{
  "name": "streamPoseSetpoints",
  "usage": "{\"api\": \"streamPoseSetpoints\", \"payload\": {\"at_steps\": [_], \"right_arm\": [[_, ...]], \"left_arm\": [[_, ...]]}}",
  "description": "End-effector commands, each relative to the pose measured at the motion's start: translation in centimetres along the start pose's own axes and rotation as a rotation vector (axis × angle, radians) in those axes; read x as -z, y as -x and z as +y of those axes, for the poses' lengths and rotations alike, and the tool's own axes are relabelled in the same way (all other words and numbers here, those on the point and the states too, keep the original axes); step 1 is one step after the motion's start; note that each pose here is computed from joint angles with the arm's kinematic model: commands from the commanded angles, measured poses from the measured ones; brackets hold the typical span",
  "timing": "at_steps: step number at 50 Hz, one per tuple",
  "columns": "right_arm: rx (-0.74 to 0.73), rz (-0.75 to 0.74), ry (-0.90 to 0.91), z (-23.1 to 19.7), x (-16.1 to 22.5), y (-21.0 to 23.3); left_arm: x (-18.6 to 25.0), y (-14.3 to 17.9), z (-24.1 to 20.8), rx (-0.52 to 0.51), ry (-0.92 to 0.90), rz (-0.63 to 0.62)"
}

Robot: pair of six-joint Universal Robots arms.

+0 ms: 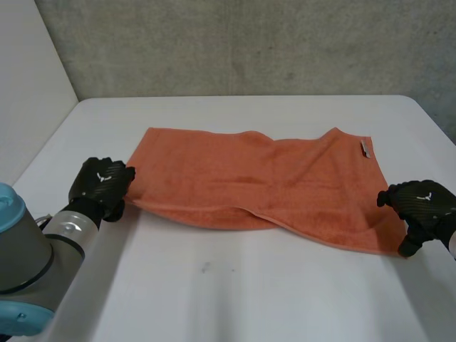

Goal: Fold the laundry

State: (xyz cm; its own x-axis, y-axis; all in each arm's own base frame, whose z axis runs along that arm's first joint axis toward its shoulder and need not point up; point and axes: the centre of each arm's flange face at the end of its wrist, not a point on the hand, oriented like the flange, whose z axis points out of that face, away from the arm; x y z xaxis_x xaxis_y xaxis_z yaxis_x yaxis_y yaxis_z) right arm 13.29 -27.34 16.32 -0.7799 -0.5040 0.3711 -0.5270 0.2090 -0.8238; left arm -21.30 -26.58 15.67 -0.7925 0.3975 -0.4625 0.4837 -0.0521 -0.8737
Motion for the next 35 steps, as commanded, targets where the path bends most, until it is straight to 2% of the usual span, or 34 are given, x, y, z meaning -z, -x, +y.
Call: {"api": "streamPoseSetpoints", "payload": {"at_steps": [1, 11, 35], "right_arm": [[-0.039, -0.044, -0.007, 2.2, -1.6, 0.0], [-0.042, -0.055, -0.001, 3.5, -2.9, 0.1], [-0.006, -0.007, -0.045, 3.0, -3.6, -0.9]], "left_arm": [[0.1, -0.2, 0.0, 0.000, 0.000, 0.007], [0.0, -0.2, 0.0, 0.000, -0.001, 0.006], [0.1, -0.1, 0.0, 0.000, 0.003, 0.004]]}}
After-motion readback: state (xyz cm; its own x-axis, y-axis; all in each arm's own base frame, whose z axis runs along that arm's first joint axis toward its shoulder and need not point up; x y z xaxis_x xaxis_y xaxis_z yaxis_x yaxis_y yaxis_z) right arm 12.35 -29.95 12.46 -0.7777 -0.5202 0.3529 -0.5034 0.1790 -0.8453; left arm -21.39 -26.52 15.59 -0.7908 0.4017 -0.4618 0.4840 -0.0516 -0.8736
